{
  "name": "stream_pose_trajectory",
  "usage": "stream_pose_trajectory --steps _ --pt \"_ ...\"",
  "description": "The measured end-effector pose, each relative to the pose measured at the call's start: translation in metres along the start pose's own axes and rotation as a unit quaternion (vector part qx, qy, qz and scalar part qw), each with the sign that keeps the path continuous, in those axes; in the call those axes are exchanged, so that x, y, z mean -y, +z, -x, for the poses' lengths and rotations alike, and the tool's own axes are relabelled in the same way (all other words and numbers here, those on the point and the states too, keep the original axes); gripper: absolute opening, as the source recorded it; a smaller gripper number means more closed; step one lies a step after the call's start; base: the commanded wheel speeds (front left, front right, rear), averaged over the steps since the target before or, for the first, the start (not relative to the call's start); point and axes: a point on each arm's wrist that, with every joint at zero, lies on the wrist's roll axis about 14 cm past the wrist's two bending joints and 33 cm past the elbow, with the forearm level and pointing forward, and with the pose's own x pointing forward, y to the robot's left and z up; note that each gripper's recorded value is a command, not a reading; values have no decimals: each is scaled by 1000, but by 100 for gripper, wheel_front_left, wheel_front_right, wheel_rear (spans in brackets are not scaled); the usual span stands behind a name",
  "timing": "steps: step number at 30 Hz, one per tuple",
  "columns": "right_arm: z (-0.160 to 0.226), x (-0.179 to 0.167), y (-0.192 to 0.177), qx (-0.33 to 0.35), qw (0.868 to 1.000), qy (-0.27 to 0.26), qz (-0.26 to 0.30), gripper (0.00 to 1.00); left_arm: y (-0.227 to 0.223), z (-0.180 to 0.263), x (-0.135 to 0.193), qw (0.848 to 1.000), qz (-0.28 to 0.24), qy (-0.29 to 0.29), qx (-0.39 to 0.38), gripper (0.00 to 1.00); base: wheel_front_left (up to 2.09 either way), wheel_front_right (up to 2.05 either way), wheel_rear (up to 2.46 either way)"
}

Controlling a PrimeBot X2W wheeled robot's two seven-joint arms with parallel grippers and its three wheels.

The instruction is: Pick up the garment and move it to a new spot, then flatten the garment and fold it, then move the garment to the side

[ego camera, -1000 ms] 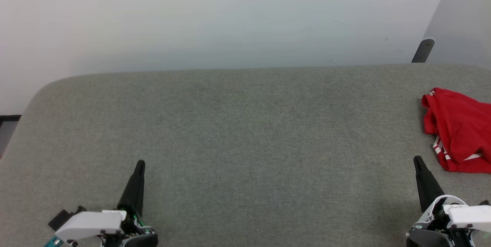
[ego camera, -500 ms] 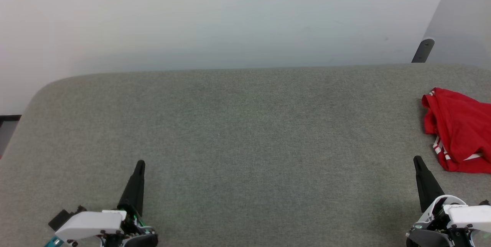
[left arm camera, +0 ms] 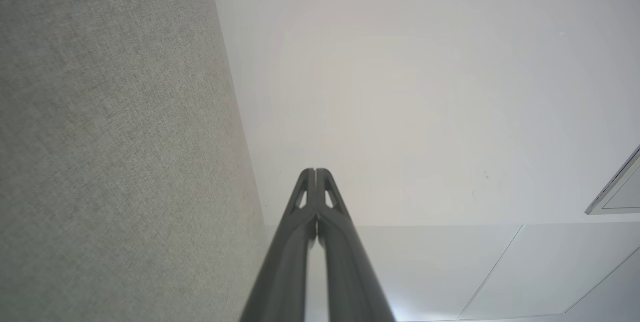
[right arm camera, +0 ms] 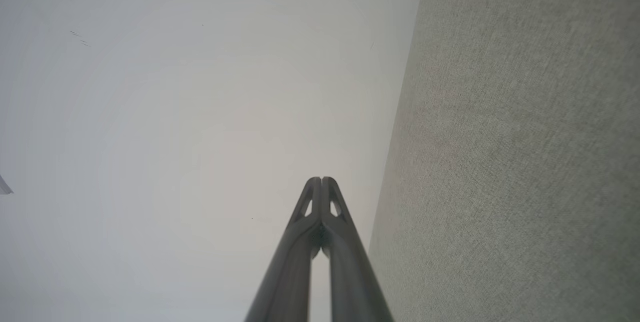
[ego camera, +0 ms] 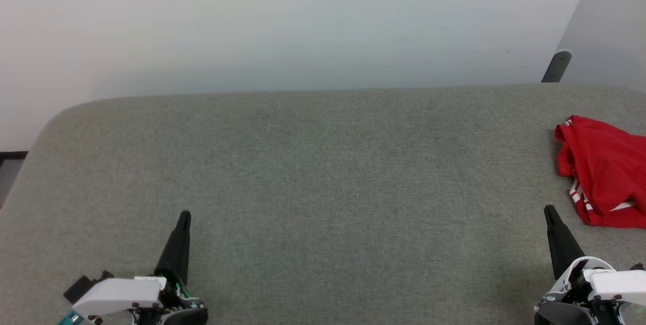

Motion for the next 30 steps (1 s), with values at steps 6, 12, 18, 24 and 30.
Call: stream_pose_trajectory --steps 6,12,18,24,30 --pt "0 0 0 0 1000 0 0 0 0 0 0 1000 0 0 0 0 0 0 0" --pt "0 0 0 0 1000 0 0 0 0 0 0 1000 0 0 0 0 0 0 0" --pt "0 0 0 0 1000 0 0 0 0 0 0 1000 0 0 0 0 0 0 0" --pt "0 0 0 0 1000 0 0 0 0 0 0 1000 0 0 0 0 0 0 0" --pt "0 0 0 0 1000 0 0 0 0 0 0 1000 0 0 0 0 0 0 0"
